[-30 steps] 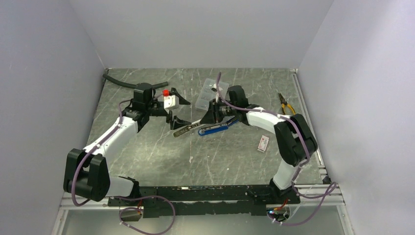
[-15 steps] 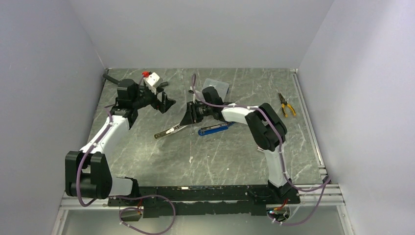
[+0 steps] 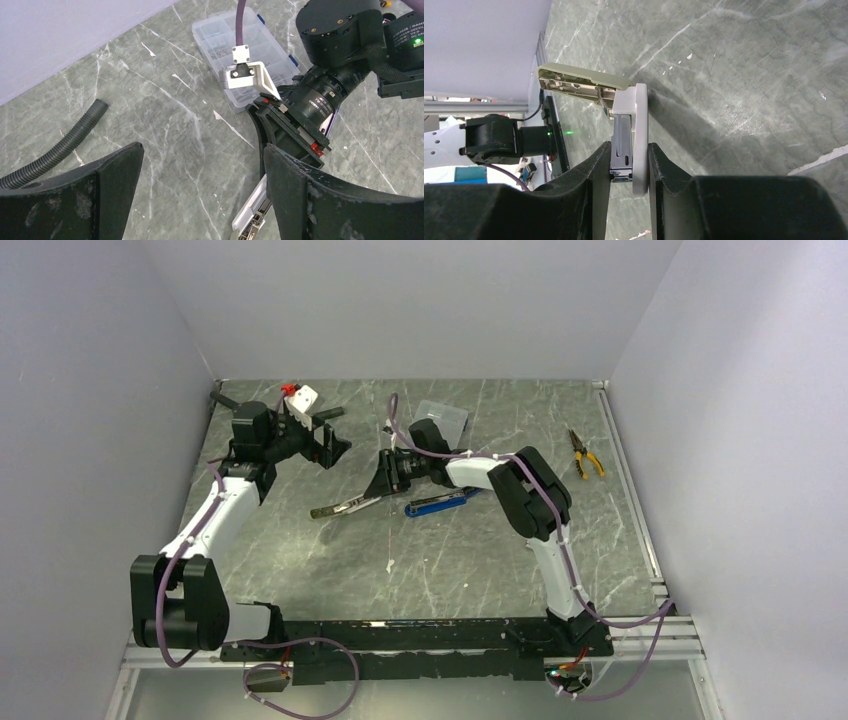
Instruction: Load the staples into the stapler
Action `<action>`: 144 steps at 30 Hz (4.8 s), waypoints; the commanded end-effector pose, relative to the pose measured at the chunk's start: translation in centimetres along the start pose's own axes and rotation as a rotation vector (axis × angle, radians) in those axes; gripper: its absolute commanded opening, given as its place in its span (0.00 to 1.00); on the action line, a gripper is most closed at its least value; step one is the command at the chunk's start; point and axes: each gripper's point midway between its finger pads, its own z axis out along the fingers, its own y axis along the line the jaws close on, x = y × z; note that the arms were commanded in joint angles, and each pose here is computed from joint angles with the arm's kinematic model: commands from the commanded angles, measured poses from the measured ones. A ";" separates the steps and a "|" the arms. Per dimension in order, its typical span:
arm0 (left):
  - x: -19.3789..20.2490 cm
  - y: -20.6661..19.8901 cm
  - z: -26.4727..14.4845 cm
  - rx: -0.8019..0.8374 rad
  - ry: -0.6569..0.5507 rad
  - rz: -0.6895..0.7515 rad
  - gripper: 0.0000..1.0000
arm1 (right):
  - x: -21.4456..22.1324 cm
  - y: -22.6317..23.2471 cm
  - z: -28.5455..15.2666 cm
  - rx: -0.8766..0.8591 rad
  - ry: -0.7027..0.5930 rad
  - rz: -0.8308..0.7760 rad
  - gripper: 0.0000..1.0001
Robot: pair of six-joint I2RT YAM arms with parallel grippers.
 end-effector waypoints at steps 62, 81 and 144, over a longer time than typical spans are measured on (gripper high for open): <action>-1.3 0.4 -1.5 -0.072 0.046 -0.069 0.95 | -4.7 2.8 -9.8 0.292 -0.129 -0.532 0.65; 0.0 -2.6 -3.3 0.068 0.226 -0.113 0.95 | 7.1 0.5 -31.6 0.614 -0.072 -0.717 0.75; 3.3 -3.2 -3.1 0.119 0.219 0.002 0.95 | 17.1 -11.5 -33.1 0.478 0.412 -0.742 0.57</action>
